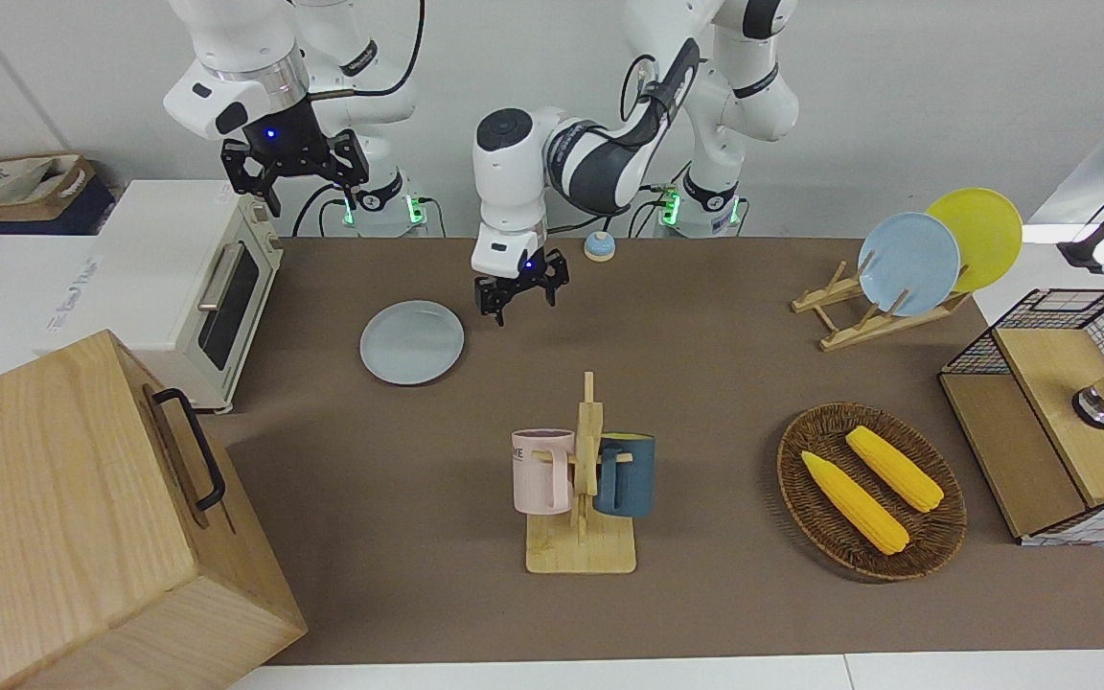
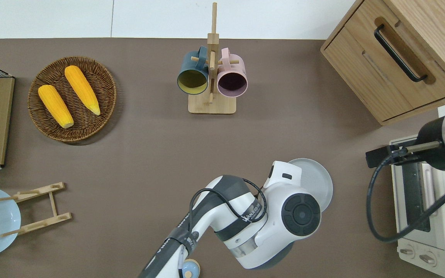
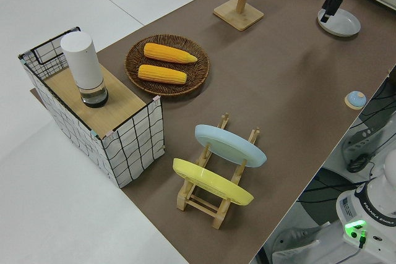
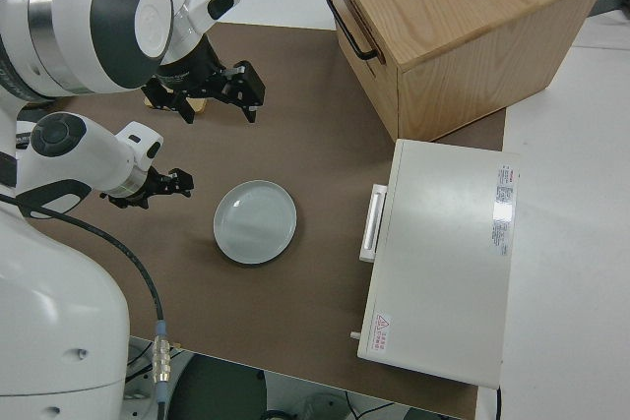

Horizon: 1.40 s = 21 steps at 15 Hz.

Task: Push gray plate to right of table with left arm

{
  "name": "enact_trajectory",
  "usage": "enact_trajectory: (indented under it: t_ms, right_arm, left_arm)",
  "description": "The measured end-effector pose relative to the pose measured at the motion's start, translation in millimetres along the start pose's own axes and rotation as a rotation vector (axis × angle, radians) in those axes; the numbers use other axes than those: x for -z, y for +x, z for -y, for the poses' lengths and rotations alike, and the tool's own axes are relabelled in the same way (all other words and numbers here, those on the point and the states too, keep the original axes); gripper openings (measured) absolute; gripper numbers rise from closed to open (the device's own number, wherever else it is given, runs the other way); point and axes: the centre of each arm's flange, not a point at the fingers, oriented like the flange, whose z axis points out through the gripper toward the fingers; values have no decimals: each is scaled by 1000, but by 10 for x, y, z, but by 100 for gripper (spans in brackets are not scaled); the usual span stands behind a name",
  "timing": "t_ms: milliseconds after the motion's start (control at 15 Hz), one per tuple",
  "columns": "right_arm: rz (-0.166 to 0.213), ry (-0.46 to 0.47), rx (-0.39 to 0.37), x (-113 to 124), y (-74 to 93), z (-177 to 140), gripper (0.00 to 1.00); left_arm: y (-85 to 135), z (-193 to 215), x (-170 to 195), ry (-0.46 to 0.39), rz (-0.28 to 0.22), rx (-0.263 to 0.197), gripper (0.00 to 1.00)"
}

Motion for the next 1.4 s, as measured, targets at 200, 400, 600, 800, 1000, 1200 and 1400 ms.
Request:
enact_trajectory:
  t_ms: [200,400,600,800,1000,1200,1400]
  right_arm:
    - [0,0,0,0,0,0,99]
    - [0,0,0,0,0,0,99]
    - [0,0,0,0,0,0,99]
    - [0,0,0,0,0,0,99]
    - [0,0,0,0,0,0,99]
    - [0,0,0,0,0,0,99]
    - [0,0,0,0,0,0,99]
  left_arm:
    - [358,333,389,17,1,-38,100]
    - [698,757,737,30,25,-97,100]
    - [1011,1185,951,53,51,-137,99]
    - [1342,1666,1179,55,61,-168,99]
    - [1590,2160,1394,59,74,-202,99]
    - [1845,2571,1477,52,80,-215,99]
    - [2071,2890,1456,20,102,-242,99]
